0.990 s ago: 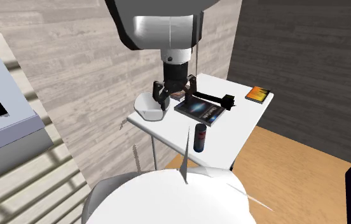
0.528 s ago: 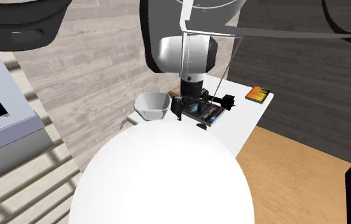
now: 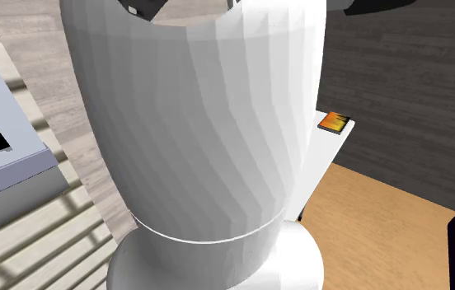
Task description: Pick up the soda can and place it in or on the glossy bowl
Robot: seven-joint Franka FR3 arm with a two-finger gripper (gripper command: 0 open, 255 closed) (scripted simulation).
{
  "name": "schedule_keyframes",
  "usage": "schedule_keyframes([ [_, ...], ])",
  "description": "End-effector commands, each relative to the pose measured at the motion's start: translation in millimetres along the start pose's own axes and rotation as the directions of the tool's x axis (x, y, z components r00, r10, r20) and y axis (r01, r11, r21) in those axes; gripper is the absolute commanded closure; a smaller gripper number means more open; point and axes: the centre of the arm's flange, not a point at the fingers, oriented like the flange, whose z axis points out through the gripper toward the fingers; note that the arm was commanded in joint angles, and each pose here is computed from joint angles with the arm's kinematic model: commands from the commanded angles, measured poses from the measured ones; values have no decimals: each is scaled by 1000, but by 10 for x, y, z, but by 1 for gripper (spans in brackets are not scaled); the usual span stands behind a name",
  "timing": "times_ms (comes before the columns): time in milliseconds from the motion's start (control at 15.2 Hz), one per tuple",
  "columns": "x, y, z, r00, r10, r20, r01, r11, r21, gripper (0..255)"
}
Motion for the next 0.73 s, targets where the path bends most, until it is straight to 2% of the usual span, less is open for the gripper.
schedule_keyframes([
  [0, 6, 66, 165, 1000, -7, 0, 7, 1000, -3, 0],
  [396, 6, 67, 482, 1000, -7, 0, 7, 1000, -3, 0],
  [660, 6, 67, 513, 1000, -7, 0, 7, 1000, -3, 0],
])
